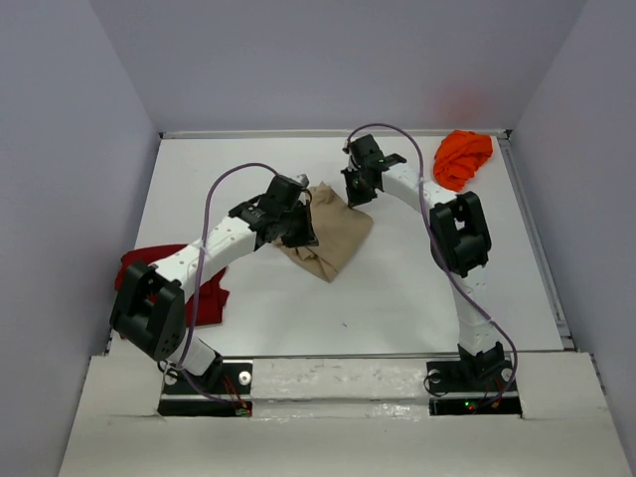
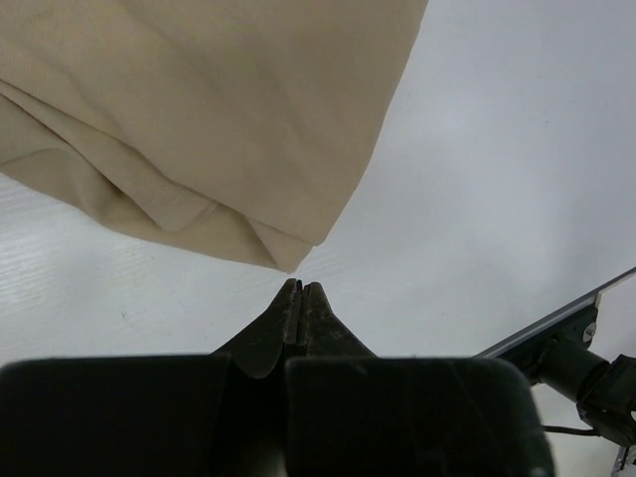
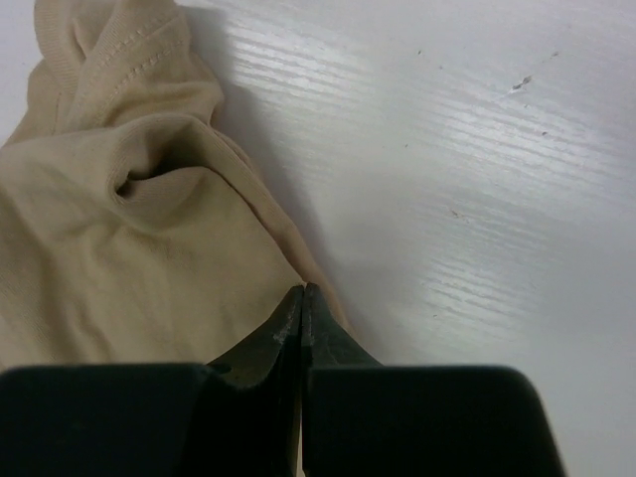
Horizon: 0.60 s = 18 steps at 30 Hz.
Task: Fold and stack the t-shirts
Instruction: Fold the long partially folded tshirt into a neat square
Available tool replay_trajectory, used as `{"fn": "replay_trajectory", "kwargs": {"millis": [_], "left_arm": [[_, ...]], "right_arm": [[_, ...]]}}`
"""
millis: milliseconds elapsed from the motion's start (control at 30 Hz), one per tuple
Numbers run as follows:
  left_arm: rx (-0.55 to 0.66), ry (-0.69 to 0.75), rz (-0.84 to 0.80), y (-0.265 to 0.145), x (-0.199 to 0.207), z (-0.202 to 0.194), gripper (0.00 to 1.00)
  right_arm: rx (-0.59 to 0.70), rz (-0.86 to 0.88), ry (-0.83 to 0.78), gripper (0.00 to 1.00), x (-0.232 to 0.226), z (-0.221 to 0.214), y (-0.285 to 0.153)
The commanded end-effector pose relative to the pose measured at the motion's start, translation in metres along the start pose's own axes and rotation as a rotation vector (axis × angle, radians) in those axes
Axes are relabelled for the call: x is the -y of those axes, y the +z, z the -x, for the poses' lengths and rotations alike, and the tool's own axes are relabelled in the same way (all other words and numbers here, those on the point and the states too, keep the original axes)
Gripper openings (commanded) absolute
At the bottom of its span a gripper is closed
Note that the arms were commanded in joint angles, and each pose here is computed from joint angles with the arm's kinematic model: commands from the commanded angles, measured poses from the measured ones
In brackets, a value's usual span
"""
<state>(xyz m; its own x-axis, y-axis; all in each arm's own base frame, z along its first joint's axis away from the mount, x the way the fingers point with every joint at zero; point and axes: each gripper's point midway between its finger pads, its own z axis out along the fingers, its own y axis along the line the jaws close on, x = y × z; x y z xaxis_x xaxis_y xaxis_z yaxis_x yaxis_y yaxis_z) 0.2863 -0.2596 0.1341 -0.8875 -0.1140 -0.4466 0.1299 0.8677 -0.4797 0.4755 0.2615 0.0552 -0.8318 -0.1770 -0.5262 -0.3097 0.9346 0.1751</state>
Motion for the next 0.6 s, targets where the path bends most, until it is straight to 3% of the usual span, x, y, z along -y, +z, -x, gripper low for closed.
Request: {"fn": "replay_trajectory", "kwargs": {"millis": [0,233,567], "left_arm": [[0.044,0.031,-0.044,-0.012,0.017,0.016,0.0],[0.069,0.04,-0.062,-0.022,0.027,0.027,0.0],[0.063,0.039,-0.009,-0.017,0.016,0.026,0.0]], "right_arm": [[-0.04,0.042,0.04,0.0,-0.005,-0.015,-0.022],[-0.105,0.012,0.037,0.0,-0.012,-0.065,-0.032],[-0.11,0.073,-0.066,0.0,-0.08,-0.104,-0.059]]}}
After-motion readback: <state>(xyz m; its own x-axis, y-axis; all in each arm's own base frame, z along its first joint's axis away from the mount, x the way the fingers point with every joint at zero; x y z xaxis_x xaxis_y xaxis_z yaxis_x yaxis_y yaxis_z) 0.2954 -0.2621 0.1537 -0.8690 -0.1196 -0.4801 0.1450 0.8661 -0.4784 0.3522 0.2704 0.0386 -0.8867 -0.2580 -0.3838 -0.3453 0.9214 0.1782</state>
